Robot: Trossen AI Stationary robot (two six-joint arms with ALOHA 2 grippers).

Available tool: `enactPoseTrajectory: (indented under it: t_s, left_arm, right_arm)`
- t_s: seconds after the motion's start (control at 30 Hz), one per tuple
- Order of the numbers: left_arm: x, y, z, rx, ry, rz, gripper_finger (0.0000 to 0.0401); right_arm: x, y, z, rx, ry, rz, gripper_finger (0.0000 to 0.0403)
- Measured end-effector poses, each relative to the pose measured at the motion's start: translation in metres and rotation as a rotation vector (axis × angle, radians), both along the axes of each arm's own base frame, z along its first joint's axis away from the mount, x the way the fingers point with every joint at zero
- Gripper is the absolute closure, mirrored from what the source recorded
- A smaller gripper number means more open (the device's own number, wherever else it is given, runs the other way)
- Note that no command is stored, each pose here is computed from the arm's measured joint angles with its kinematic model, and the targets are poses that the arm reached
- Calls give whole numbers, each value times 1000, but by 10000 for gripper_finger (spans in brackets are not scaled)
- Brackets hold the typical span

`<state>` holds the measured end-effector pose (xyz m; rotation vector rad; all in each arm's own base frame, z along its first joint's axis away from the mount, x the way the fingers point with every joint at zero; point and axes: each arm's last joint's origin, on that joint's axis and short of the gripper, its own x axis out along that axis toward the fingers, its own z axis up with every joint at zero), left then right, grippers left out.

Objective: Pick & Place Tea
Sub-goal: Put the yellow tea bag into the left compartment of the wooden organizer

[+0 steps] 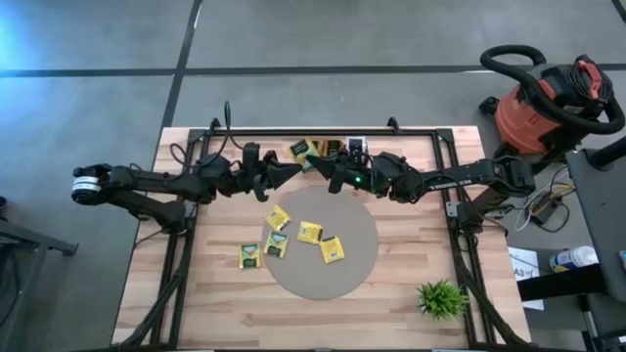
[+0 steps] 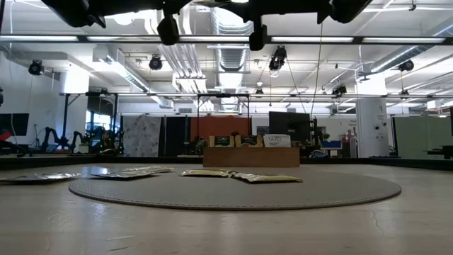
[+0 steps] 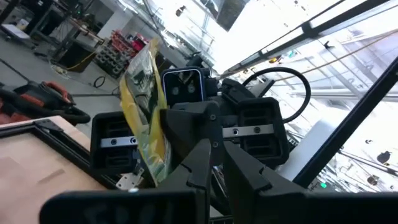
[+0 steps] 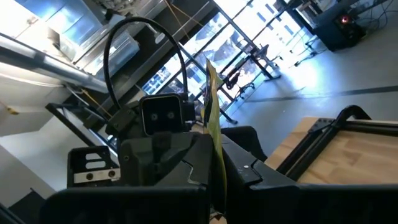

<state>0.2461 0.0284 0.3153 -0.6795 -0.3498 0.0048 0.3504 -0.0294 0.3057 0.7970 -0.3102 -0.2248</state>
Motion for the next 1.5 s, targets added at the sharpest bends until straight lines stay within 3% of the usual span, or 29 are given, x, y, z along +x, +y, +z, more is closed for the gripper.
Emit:
enactPoseTrajectory:
  t_s: [0.27, 0.57, 0.83, 0.93, 1.23, 1.5]
  left_arm:
    - [1, 0, -3, 16, 40, 7, 399]
    - [2, 1, 0, 63, 35, 25, 400]
    - [2, 1, -4, 20, 64, 29, 400]
    - [1, 1, -8, -23, 89, 17, 383]
    - [-7, 0, -8, -52, 161, 10, 274]
    - [-11, 2, -10, -67, 200, 77, 259]
  right_arm:
    - [0, 0, 0, -2, 2, 2, 390]
    - [0, 0, -1, 6, 0, 3, 390]
    - [0, 0, -1, 5, 0, 2, 390]
    - [0, 0, -1, 5, 0, 2, 390]
    - [0, 0, 0, -1, 2, 0, 390]
    - [-1, 0, 1, -2, -7, 1, 390]
